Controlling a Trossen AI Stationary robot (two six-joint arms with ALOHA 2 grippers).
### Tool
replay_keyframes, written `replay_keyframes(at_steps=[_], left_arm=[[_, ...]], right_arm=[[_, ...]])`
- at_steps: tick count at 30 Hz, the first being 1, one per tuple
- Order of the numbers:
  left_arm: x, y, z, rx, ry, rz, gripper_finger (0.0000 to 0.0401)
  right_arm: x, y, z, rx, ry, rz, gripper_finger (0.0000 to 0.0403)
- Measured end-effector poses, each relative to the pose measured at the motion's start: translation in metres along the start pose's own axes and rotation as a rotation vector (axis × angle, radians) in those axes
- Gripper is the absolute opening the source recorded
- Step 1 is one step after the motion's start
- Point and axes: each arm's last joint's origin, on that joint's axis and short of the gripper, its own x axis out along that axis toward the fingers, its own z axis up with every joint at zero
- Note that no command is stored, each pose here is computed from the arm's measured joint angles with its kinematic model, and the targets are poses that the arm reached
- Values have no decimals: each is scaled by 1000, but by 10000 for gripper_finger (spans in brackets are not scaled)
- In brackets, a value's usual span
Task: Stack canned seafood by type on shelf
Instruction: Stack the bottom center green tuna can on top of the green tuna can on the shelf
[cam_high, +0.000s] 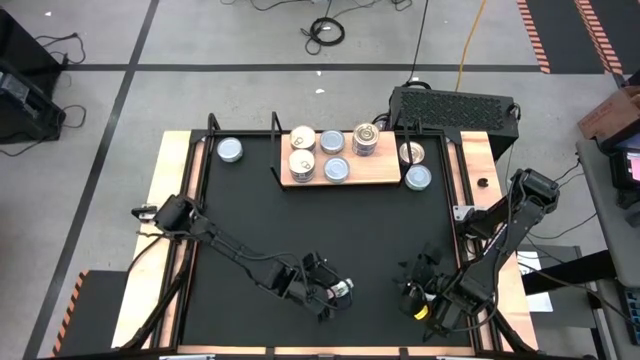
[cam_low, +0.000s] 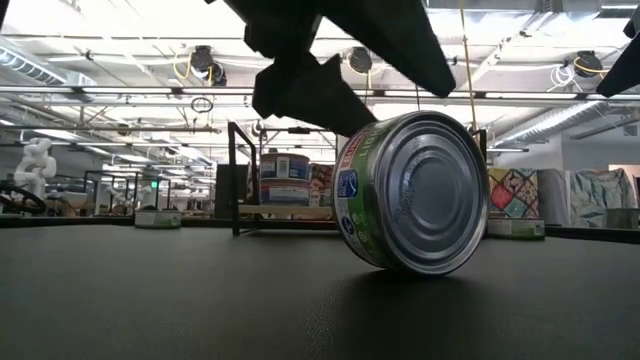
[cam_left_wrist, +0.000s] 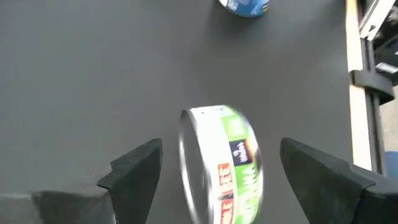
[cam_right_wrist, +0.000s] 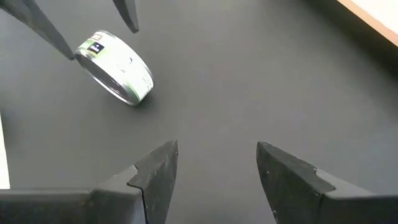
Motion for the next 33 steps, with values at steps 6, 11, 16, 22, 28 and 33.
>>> replay_keyframes(at_steps=[6,11,16,22,28,33], left_arm=[[13,1,-11,14,35,17,325],[22,3,-20,28,74,26,325],[22,4,-19,41,70,38,316],[23,8,-18,64,82,45,253],[25,13,-15,112,87,55,171],[24,13,-13,186,78,58,139]], right_arm=[[0,0,0,0,1,0,212],[0,0,0,-4,0,0,212],[0,0,0,-3,-1,2,212],[0,0,0,-7,0,2,212],[0,0,0,-7,0,1,212],[0,0,0,-8,0,2,212]])
